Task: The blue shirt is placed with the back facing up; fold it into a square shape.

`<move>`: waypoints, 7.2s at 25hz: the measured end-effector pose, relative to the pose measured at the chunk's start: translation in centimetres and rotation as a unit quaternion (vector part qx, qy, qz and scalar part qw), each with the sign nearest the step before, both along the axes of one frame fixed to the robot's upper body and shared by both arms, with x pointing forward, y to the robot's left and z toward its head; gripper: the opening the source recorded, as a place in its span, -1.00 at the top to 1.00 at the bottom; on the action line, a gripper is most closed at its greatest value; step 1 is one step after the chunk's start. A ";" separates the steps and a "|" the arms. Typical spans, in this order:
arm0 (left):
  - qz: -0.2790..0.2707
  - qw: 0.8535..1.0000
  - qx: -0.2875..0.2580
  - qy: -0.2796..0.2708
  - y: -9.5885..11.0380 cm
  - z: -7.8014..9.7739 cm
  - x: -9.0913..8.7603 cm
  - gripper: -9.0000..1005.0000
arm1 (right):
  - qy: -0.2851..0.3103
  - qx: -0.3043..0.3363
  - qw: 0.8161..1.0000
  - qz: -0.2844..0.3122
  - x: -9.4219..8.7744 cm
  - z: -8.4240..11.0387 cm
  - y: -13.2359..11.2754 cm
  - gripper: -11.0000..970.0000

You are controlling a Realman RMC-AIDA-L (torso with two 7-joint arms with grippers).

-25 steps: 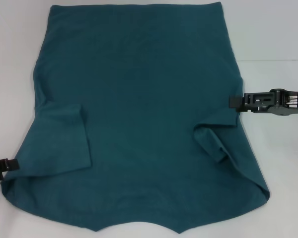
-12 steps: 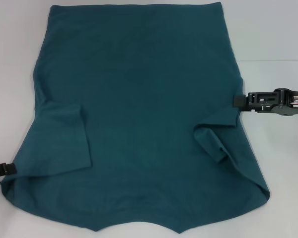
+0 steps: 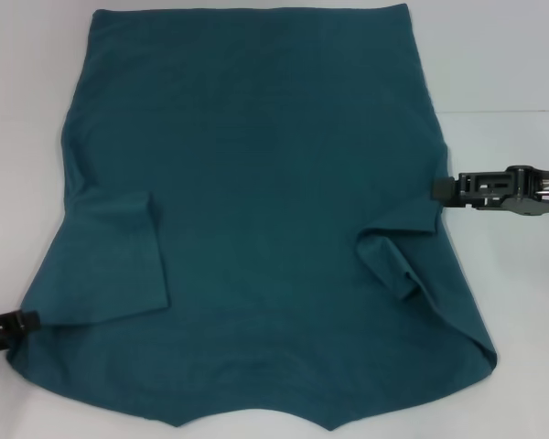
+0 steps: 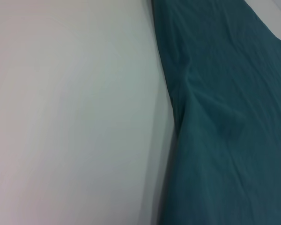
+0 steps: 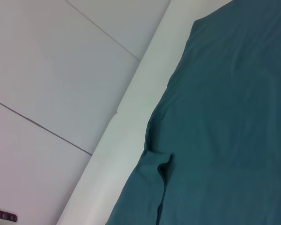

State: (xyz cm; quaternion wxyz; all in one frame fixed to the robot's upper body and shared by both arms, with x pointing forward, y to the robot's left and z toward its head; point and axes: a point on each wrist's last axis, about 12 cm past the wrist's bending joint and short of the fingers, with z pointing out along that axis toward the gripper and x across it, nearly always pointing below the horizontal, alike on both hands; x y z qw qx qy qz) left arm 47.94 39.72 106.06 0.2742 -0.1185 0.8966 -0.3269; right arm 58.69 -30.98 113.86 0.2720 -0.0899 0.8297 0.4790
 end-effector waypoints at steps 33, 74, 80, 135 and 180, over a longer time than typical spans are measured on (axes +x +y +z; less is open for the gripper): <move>-0.053 0.998 -0.018 0.017 -3.0 0.0 1.9 -0.10 | 0.004 -0.004 1.000 -0.013 -0.9 -0.6 -1.4 -0.18; -0.075 0.997 -0.030 0.002 -3.5 1.6 3.6 0.97 | 0.096 -0.185 0.976 0.063 -3.0 -3.1 -4.1 -0.18; -0.076 0.997 -0.030 0.001 -3.5 1.7 3.7 0.97 | 0.102 -0.201 0.973 0.060 -2.8 -3.6 -3.9 -0.18; -0.067 0.997 -0.028 0.002 -3.4 1.7 3.9 0.97 | 0.109 -0.233 0.959 0.121 -1.5 -5.0 2.5 -0.18; -0.163 0.981 -0.053 0.089 -1.4 2.7 -2.0 0.97 | 0.161 -0.179 0.957 0.164 -6.3 -3.1 -2.4 0.93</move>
